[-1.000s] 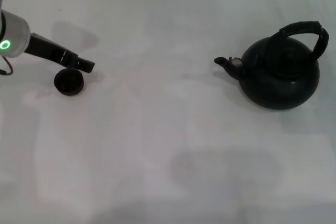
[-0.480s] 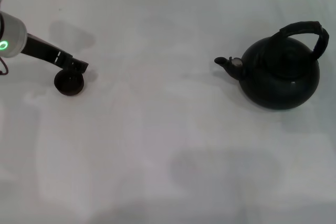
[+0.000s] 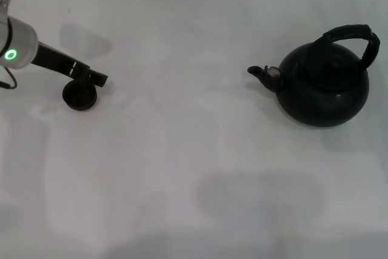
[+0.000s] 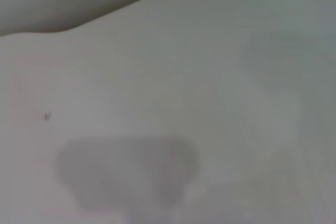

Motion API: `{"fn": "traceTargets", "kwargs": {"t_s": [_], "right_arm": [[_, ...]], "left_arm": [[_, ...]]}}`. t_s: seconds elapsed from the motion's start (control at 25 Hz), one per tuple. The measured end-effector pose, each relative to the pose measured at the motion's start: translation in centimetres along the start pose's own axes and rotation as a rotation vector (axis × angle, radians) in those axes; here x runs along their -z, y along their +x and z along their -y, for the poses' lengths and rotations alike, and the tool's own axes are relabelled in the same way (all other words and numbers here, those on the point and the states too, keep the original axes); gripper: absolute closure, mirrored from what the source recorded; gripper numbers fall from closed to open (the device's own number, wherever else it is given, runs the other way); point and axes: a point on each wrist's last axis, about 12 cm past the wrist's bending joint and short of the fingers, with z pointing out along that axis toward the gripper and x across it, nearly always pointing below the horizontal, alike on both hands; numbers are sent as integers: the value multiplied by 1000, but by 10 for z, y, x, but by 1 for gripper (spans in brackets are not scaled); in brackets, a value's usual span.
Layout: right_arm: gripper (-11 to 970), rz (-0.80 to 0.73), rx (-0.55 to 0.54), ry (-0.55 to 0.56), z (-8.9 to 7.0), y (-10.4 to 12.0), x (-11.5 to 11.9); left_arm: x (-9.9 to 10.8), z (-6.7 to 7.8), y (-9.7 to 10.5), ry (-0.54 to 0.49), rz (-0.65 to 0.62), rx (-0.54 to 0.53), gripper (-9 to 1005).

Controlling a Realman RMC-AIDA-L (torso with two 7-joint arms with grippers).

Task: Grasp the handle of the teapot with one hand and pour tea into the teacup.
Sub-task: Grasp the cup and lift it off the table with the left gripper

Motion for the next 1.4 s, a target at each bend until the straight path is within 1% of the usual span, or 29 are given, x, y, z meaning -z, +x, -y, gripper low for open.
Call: {"fn": "traceTargets", "kwargs": {"t_s": [0.32,0.56,1.16,1.4], "right_arm": [[88,2,0,-1,0,0,-1],[88,-1,0,0,0,0,0],[89,-4,11,3,2,0,1],[89,-11,8,7,3,1,3]], "left_arm": [[-3,2,4,13,-35,-1,113],[-6,8,5,22,-61,-29,115],[-5,8,10,39,-102,3,118],[-4,7,10,33,-106,4,185]]}}
